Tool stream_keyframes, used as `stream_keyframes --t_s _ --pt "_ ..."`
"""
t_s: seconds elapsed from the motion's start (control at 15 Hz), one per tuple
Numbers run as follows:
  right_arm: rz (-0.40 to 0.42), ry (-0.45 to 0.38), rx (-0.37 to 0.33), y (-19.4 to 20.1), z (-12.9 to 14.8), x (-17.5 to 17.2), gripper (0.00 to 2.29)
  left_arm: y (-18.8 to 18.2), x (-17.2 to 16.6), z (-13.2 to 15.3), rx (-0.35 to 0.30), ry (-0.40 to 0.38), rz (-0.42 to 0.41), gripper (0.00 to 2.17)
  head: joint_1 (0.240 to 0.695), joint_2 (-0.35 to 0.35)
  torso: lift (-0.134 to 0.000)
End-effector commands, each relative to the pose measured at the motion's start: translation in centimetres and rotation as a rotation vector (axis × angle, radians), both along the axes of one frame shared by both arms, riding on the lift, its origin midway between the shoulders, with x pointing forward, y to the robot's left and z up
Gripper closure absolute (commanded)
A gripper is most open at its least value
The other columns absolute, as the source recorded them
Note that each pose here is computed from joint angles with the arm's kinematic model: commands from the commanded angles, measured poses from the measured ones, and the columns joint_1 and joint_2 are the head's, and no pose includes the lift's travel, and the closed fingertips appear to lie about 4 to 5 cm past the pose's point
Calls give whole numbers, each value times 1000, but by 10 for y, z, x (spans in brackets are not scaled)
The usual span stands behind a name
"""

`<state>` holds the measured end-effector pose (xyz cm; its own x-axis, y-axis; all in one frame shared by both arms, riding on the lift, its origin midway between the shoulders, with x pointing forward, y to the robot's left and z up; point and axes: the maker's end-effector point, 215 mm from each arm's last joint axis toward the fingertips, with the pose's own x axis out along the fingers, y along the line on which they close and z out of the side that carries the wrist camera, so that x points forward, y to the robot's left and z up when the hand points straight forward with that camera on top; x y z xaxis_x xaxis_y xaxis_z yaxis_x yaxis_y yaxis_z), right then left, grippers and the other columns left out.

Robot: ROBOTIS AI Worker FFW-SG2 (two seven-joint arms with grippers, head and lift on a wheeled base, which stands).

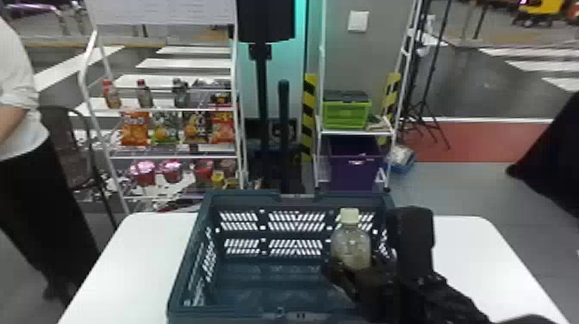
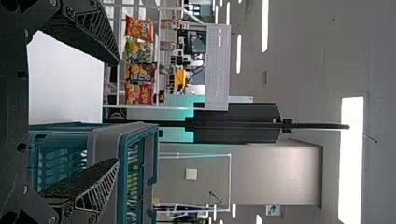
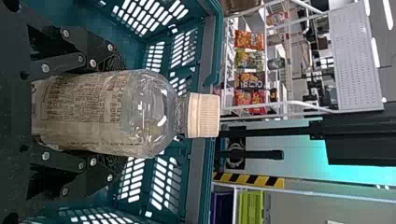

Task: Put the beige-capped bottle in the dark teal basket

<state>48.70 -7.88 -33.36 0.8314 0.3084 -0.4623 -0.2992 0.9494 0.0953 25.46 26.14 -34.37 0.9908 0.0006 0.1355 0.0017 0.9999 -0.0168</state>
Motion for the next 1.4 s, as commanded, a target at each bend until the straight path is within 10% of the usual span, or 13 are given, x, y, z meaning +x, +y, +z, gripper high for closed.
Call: stream_keyframes --t_s 0.0,0.27,1.13,1.27,1.33 --pt "23 59 -24 13 -9 7 2283 -1 1 -4 -2 7 0 151 499 0 0" --pt "50 208 -109 15 -42 13 2283 0 6 -11 -1 28 2 151 499 0 0" --pt "78 323 -169 25 -90 53 2260 0 20 -24 -3 72 4 151 499 0 0" --pt "86 329 -148 28 -88 53 1949 0 23 -26 -1 82 5 151 499 0 0" --pt "84 332 -149 27 -89 52 1447 0 24 -27 0 84 4 151 499 0 0"
